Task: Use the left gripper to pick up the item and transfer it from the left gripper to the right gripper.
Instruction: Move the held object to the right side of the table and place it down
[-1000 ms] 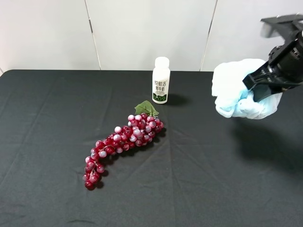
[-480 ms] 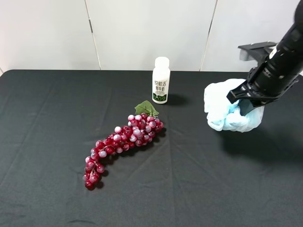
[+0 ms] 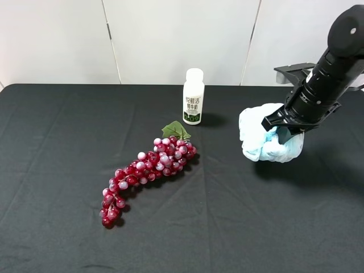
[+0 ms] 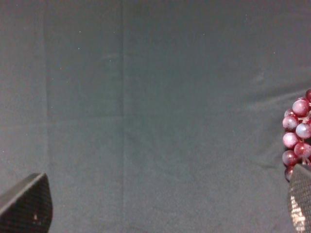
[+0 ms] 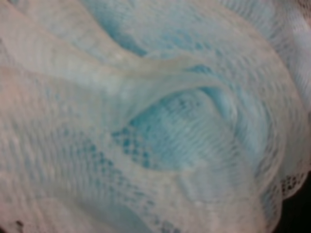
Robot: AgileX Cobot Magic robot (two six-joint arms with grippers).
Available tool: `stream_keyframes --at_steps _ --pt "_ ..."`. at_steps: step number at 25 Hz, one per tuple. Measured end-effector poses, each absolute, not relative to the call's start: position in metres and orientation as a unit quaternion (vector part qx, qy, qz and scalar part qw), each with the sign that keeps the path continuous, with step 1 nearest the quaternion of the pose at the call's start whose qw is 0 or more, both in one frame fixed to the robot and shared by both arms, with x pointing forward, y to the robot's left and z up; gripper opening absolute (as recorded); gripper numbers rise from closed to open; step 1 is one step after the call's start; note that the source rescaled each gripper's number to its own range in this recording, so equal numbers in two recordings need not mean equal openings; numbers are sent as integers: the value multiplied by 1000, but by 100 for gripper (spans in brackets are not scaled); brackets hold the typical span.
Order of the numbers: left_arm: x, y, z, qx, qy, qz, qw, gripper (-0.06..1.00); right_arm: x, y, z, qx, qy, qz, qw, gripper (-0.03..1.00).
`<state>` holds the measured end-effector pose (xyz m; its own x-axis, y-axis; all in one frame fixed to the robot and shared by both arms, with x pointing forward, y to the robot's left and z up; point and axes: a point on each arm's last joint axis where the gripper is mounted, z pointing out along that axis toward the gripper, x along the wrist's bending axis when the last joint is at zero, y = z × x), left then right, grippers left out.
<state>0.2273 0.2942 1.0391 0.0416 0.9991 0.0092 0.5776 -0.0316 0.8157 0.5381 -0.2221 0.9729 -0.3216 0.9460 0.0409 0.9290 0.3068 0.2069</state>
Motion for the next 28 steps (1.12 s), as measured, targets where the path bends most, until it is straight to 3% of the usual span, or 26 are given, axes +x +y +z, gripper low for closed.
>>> stream_keyframes --at_steps 9,11,13,15,17,20,28 --pt "227 294 1039 643 613 321 329 97 542 -221 958 582 808 80 30 2" --pt "227 294 1039 643 613 321 329 97 542 -221 958 582 808 80 30 12" --pt "227 294 1039 643 613 321 329 97 542 -221 957 583 808 79 29 34" --pt "227 294 1039 643 613 321 329 97 542 -221 955 583 808 76 26 70" --pt "227 294 1039 643 613 321 329 97 541 -221 955 583 809 72 22 89" --pt "227 294 1039 643 613 321 329 97 541 -221 955 583 809 72 22 98" --pt "227 294 1039 643 613 321 329 97 545 -219 976 584 811 46 -9 100"
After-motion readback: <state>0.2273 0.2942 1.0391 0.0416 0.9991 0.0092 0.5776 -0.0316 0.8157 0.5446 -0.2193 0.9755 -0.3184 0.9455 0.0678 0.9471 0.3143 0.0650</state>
